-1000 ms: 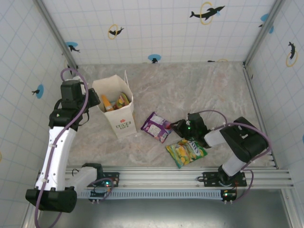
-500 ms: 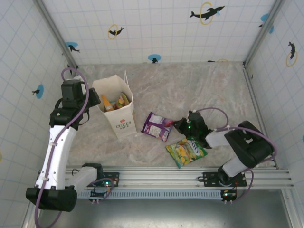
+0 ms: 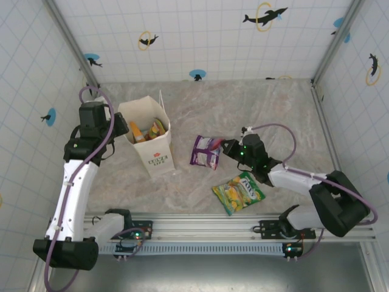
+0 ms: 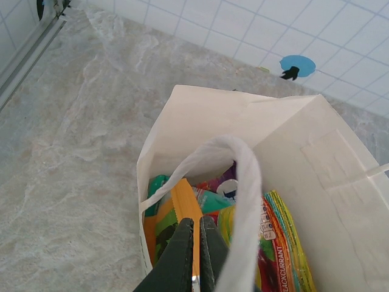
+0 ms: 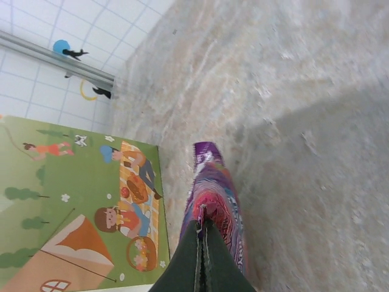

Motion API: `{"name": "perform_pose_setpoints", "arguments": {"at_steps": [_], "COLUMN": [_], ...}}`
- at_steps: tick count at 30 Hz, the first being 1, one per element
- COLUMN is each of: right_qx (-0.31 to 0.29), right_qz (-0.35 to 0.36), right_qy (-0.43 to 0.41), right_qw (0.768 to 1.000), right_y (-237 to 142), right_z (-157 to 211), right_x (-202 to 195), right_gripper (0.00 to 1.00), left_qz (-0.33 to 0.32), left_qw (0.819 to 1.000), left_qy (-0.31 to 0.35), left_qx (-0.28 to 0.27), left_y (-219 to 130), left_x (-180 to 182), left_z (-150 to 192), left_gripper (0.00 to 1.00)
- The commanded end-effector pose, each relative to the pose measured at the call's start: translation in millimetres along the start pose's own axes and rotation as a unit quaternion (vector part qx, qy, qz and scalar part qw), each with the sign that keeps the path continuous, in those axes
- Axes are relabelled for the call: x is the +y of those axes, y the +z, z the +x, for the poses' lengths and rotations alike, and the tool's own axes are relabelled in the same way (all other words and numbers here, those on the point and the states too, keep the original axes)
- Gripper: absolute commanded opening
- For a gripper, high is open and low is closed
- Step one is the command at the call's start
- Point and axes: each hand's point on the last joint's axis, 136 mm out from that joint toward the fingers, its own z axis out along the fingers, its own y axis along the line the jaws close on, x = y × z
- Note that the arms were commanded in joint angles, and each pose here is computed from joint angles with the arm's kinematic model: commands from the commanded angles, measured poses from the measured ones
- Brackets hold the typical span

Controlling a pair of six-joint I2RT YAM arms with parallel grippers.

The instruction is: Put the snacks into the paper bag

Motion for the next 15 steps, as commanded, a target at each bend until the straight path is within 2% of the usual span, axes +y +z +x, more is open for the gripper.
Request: {"name": "perform_pose_setpoints", "arguments": {"at_steps": [1, 6, 15], "right_qx": [-0.046, -0.073, -0.101], "right_qz": [-0.019, -0.032, -0.049], "right_qy": [-0.049, -0.098, -0.161], "right_qw": [0.998, 0.992, 0.981], "right_y": [-11, -25, -39], "right_z": [-28, -45, -62], "right_x": [37, 72, 113], "right_gripper": [0.0, 0.0, 0.0], "left_qz": [0.004, 0.003, 0.004], "left_qw": [1.0, 1.0, 1.0], "left_qy": [0.011, 0.012, 0.01], "left_qx": [-0.012, -0.013, -0.015], "left_y": [-5, -7, -8], "left_x": [-4, -3, -3], "left_z": [-9, -9, -9], "left_gripper": [0.09, 0.09, 0.09]}}
